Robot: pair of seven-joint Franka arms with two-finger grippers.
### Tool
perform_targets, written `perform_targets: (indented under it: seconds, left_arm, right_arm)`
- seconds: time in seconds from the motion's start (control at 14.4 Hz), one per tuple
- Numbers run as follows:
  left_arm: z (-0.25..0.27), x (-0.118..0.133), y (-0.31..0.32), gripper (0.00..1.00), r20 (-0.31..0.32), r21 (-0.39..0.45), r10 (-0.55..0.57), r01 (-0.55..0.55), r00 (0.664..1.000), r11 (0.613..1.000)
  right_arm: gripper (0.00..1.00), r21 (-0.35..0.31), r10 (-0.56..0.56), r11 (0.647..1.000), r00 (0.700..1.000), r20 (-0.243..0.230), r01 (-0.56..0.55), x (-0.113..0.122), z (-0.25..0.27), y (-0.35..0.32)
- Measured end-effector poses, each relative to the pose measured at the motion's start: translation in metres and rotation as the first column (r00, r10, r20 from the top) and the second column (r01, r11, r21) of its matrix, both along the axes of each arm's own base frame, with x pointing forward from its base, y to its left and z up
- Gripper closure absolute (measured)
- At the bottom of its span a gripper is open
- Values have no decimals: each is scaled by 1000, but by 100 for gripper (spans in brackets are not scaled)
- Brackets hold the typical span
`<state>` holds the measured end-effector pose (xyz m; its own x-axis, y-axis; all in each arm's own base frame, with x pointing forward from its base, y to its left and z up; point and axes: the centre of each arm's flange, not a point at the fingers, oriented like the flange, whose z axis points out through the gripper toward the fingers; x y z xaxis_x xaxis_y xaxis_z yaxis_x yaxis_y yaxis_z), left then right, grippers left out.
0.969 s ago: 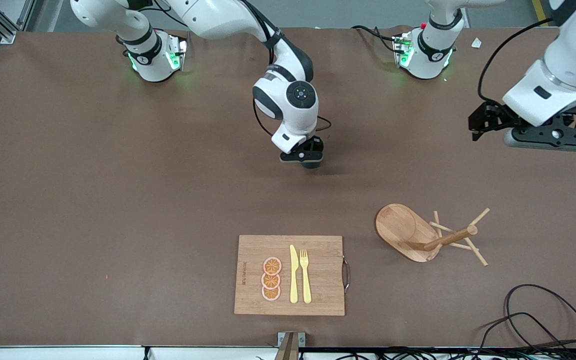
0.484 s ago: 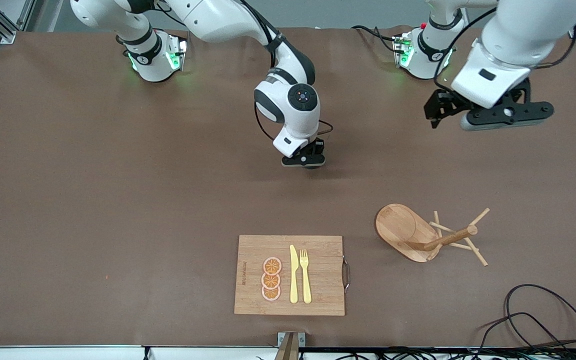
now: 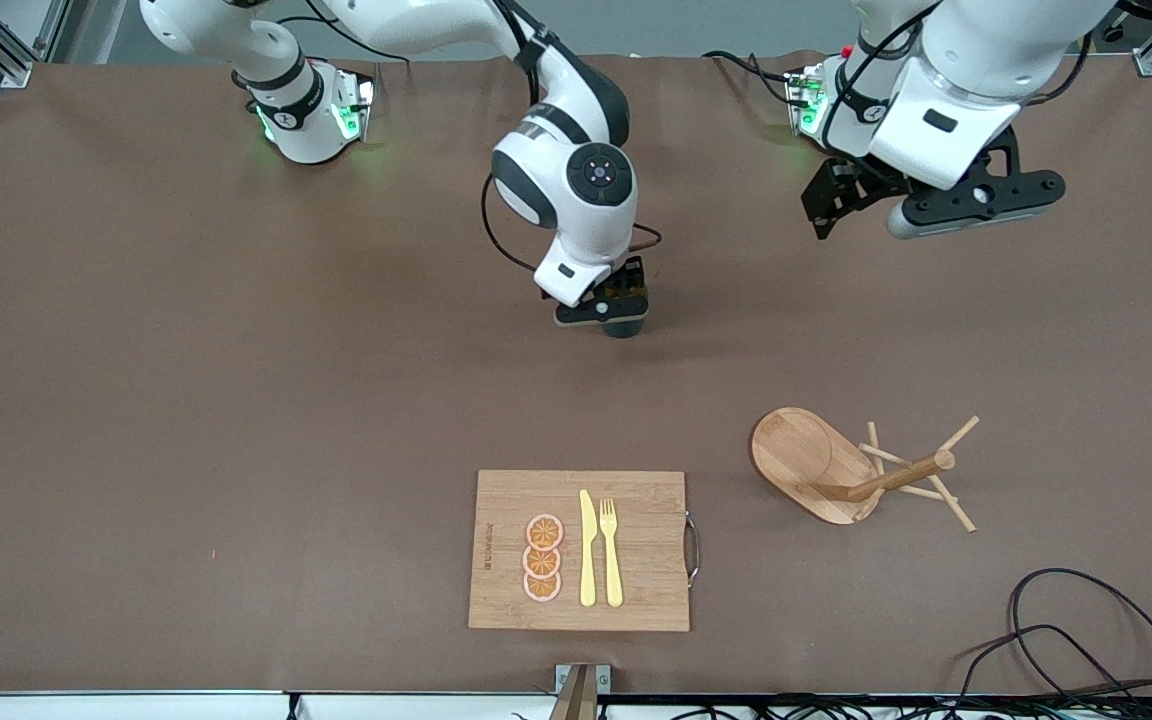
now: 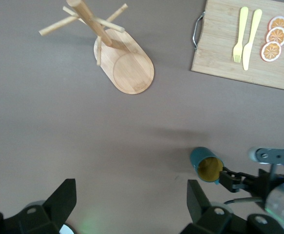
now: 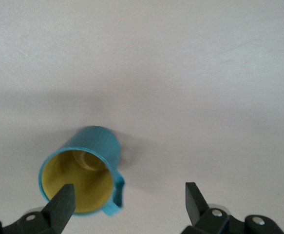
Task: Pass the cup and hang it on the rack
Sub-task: 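Set the mug down with the right gripper while the left gripper approaches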
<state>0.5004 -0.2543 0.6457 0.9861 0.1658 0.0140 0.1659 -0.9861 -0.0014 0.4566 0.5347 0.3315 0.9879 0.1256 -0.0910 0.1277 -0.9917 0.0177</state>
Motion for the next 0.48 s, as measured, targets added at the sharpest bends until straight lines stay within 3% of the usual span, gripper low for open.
perform_targets:
  seconds: [0.21,0.48]
  left_arm:
    - [0,-6,-12,0,-6,-11,0,0,1000,1000]
    - [-3,-9,-20,0,-14,-15,28,-29,1000,999]
  right_arm:
    - [0,-14,-22,1000,999,-39,21,41,43,-59]
    - [0,-3,-62,998,995,-76,62,109,100,-198]
